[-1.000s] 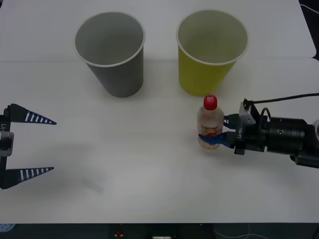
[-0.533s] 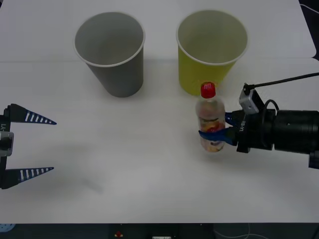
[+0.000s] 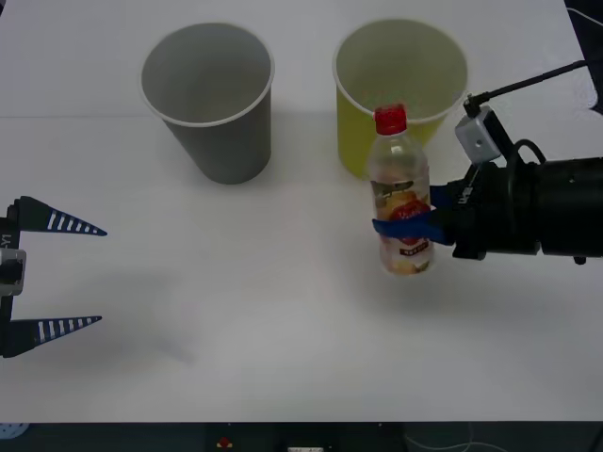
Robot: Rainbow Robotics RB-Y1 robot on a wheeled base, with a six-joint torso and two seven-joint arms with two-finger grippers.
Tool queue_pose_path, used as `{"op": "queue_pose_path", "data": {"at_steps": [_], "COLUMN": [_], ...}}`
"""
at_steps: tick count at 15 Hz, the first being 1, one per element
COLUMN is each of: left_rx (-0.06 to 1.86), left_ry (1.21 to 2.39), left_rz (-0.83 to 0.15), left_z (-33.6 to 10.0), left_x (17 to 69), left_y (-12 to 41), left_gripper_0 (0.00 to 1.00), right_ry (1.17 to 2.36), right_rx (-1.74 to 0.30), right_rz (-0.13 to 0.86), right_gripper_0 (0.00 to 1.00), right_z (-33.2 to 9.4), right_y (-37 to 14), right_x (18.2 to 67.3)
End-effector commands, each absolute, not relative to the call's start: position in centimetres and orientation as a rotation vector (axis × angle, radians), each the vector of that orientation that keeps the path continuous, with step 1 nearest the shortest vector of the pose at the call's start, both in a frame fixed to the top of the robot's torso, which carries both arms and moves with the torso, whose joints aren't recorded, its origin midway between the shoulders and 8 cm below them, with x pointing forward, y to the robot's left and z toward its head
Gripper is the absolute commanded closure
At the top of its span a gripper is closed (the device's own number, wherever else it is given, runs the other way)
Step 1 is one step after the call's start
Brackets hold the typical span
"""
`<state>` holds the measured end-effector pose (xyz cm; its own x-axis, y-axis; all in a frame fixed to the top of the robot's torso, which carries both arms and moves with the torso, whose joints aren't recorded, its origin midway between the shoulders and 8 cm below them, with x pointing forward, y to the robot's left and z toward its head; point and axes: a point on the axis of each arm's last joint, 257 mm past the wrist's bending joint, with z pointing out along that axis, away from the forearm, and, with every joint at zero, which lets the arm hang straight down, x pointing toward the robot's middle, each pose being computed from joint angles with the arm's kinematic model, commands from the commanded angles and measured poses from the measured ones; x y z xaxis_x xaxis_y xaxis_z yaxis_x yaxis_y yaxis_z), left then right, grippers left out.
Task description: Put the can into the green bin and the plastic bottle into the gray bin
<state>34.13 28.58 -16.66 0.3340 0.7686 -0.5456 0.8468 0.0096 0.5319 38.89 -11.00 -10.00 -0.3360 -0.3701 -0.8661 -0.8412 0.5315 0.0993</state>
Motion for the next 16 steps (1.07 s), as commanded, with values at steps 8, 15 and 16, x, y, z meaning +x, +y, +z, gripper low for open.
{"op": "queue_pose_path", "data": {"at_steps": [8,15,16], "left_rx": [1.762,1.762,1.762], "left_ry": [1.444,1.444,1.444], "left_rz": [-0.118,-0.118,-0.118], "left_z": [-16.7,-16.7,-16.7], "left_x": [34.1,34.1,34.1], "left_y": [28.6,28.6,28.6], "left_gripper_0": [0.0,0.0,0.0], "right_ry": [1.996,2.003,2.002], "right_rx": [-1.172,-1.168,-1.153], "right_rz": [0.576,0.484,0.477], "right_gripper_0": [1.0,1.0,1.0], "right_z": [-1.2,2.3,2.7], "right_y": [-8.7,-0.8,0.8], "right_x": [41.2,48.6,49.9]}}
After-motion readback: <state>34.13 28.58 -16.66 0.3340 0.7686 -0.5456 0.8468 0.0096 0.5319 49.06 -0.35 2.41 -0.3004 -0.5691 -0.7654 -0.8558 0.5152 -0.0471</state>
